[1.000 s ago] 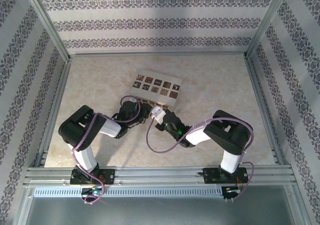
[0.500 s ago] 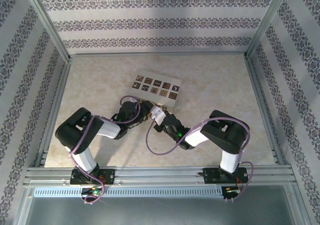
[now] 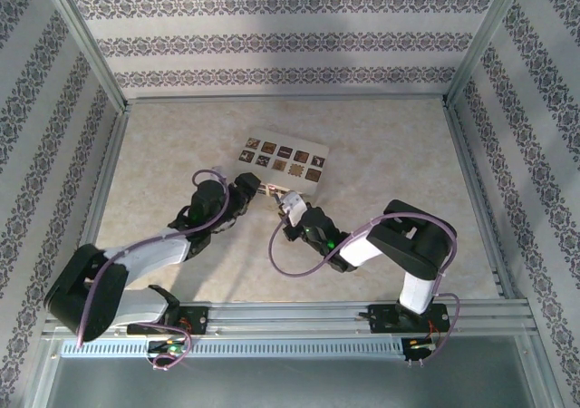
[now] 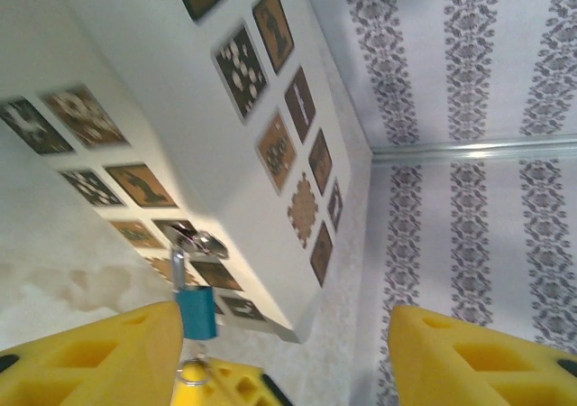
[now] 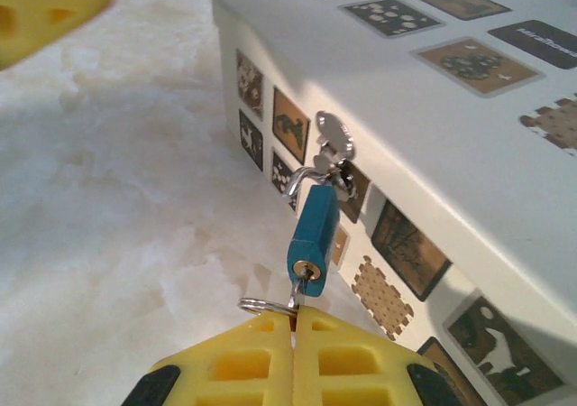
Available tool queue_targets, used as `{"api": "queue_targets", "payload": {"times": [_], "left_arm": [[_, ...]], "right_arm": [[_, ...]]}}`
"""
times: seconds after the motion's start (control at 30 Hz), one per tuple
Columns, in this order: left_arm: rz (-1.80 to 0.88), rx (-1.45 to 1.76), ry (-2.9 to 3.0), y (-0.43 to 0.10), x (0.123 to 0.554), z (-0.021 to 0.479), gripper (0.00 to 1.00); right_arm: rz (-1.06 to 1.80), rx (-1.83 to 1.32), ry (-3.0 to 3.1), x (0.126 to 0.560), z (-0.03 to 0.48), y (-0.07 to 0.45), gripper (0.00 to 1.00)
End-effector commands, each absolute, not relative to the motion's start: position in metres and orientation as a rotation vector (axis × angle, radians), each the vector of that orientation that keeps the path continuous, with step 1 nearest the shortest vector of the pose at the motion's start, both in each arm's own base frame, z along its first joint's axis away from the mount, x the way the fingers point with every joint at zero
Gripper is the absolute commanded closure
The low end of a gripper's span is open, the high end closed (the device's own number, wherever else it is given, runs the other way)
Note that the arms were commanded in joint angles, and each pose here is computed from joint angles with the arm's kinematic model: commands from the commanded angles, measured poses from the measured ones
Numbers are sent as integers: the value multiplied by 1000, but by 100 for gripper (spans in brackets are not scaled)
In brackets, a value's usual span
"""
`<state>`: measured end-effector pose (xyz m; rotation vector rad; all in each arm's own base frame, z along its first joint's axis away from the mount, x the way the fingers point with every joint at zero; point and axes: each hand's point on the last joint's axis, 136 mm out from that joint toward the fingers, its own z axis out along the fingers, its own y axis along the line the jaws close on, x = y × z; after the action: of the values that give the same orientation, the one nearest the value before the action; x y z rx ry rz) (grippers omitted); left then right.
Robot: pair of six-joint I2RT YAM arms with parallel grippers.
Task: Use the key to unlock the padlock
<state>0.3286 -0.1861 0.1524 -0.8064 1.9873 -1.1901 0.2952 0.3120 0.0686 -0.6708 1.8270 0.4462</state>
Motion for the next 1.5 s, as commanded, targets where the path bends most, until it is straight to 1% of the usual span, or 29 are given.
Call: {"api": "queue_targets", "payload": {"times": [0.0, 0.2, 0.4, 0.83, 1.17, 1.27, 1.43, 1.47], "left_arm": [[-958, -773, 2067, -158, 319, 138, 37], [-758, -679, 2056, -133, 314, 163, 33], [-639, -615, 2040, -119, 314, 178, 30], [-582, -596, 2031, -112, 317, 182, 25], [-572, -565, 2065, -110, 323, 182, 20], [-581, -561, 2083, -109, 326, 178, 18], [-624, -557, 2101, -102, 336, 175, 16], [-634, -551, 2110, -100, 339, 175, 15]], "right_arm": [[607, -569, 1856, 292, 79, 311, 100], [754, -452, 1890, 293, 81, 302, 100], [862, -313, 1930, 298, 78, 291, 100], [998, -25, 2035, 301, 64, 286, 100], [995, 22, 2073, 301, 53, 285, 100], [995, 14, 2072, 301, 54, 286, 97], [960, -27, 2069, 300, 59, 283, 86], [942, -37, 2069, 300, 61, 282, 83]]}}
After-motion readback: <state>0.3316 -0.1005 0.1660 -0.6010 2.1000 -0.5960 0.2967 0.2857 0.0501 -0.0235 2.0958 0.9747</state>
